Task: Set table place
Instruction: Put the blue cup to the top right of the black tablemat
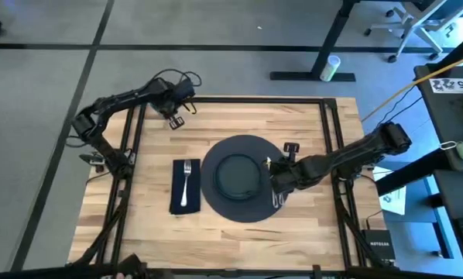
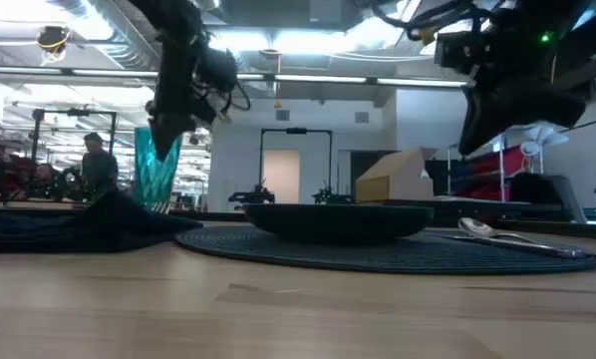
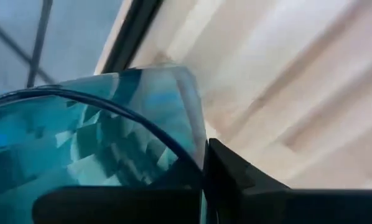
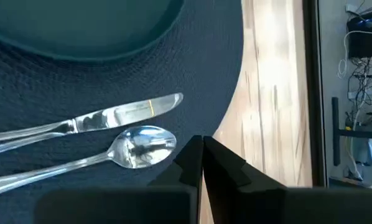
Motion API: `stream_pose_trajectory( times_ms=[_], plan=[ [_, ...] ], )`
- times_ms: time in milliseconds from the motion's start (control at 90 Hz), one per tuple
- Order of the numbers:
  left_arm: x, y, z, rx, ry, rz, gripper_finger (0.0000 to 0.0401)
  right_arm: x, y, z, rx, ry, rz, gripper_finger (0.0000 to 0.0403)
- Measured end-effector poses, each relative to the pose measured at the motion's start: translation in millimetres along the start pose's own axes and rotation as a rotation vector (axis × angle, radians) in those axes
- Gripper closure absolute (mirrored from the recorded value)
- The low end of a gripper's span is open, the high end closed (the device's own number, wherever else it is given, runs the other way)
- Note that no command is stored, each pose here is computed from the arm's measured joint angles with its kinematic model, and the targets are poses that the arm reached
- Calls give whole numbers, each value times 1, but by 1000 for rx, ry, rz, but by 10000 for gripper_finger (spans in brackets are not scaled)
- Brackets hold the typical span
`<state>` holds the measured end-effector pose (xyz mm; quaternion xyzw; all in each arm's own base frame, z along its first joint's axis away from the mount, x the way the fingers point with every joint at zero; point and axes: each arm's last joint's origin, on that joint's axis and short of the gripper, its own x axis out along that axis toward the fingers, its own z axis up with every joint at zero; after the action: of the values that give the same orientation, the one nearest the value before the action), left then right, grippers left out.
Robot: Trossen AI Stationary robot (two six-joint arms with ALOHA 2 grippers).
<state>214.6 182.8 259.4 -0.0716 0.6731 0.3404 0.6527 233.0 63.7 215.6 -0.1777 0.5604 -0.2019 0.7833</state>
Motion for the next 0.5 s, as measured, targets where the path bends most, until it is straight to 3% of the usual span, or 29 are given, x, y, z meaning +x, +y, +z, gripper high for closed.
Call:
stream_pose_trajectory(
  times_ms=[300,500],
  plan=[
    [-28,-37,6,76,-213,-217,401,-45,-13,-18,-33,-216,-3,403],
    [-42,-59,14,127,-335,-288,401,-57,-11,-46,-63,-411,77,403]
  ],
)
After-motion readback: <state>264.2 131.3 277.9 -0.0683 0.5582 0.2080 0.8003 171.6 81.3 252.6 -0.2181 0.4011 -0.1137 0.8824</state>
